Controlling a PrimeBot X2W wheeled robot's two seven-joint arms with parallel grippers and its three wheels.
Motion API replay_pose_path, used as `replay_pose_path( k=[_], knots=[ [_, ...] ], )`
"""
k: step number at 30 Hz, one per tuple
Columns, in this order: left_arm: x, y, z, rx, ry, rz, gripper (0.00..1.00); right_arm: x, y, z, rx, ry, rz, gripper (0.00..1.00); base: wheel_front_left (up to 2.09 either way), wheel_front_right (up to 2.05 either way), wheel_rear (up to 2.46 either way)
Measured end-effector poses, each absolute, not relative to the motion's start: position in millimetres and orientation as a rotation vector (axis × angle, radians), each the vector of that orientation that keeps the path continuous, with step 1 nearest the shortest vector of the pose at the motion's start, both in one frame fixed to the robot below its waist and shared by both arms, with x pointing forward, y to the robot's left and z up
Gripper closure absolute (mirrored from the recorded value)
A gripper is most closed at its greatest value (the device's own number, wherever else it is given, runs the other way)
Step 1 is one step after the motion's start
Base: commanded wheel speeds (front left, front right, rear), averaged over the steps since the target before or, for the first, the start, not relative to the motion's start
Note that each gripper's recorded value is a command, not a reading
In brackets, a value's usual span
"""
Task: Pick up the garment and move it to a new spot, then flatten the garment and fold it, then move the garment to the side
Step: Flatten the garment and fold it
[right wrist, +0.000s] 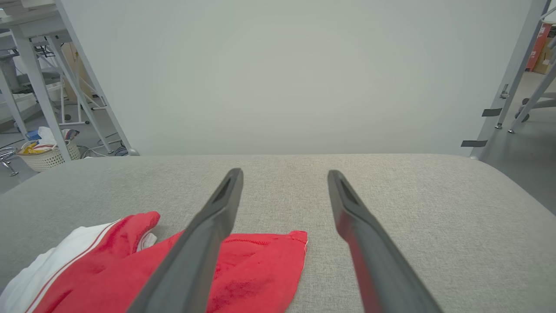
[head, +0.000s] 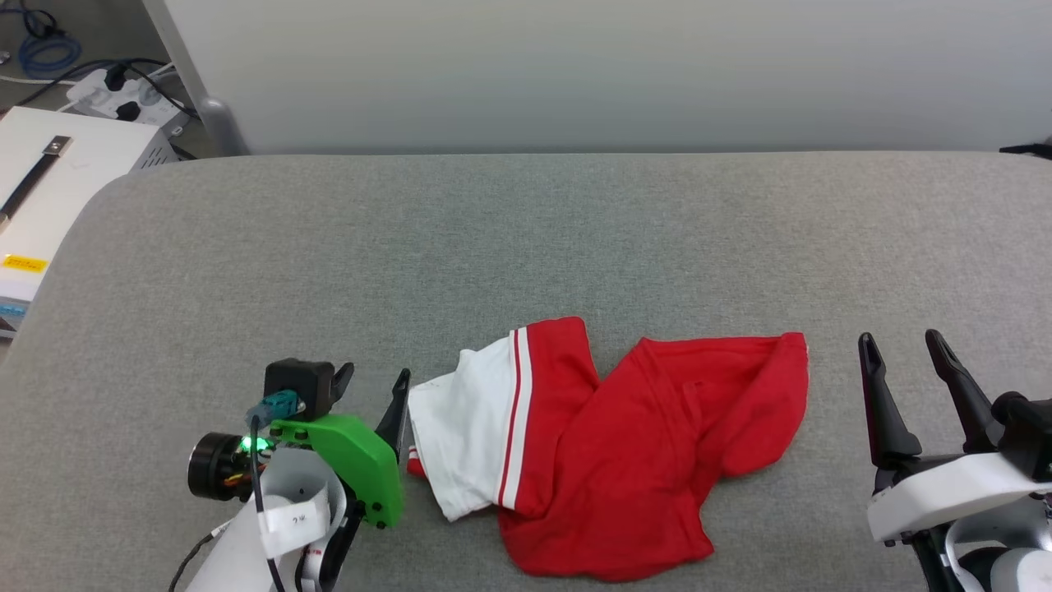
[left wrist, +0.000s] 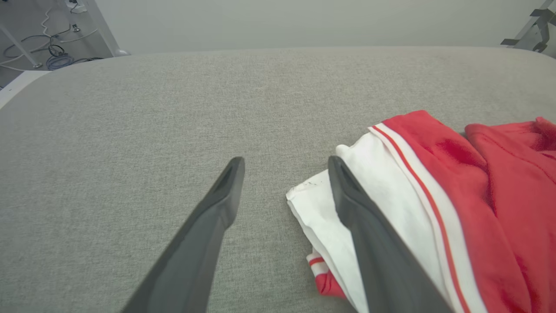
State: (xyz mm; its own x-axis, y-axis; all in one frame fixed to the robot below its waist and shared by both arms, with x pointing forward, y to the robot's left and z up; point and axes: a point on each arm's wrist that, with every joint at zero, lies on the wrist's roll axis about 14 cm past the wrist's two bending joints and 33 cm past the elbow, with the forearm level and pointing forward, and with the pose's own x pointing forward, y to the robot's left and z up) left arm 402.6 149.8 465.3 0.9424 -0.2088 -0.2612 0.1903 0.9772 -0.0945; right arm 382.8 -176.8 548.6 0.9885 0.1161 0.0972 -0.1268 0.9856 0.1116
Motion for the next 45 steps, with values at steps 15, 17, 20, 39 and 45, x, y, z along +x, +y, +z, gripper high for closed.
replay_pose_path(
  k=[15,17,20,39,45],
  knots=[
    [414,140,372,0.096,0.813,-0.372,0.00,374,-189,514,0.155,0.032,0.053,0.00,0.00,0.00,0.00],
    [418,139,367,0.129,0.839,-0.393,0.00,374,-192,509,0.160,0.047,0.042,0.00,0.00,0.00,0.00],
    [420,136,358,0.230,0.897,-0.441,0.00,374,-196,501,0.175,0.069,0.024,0.00,0.00,0.00,0.00],
    [447,138,424,0.345,0.612,-0.446,1.00,372,-196,499,0.230,0.082,0.015,0.00,0.00,0.00,0.00],
    [446,188,475,0.317,0.482,-0.266,1.00,373,-189,502,0.243,0.074,0.037,0.00,0.00,0.00,0.00]
  ],
)
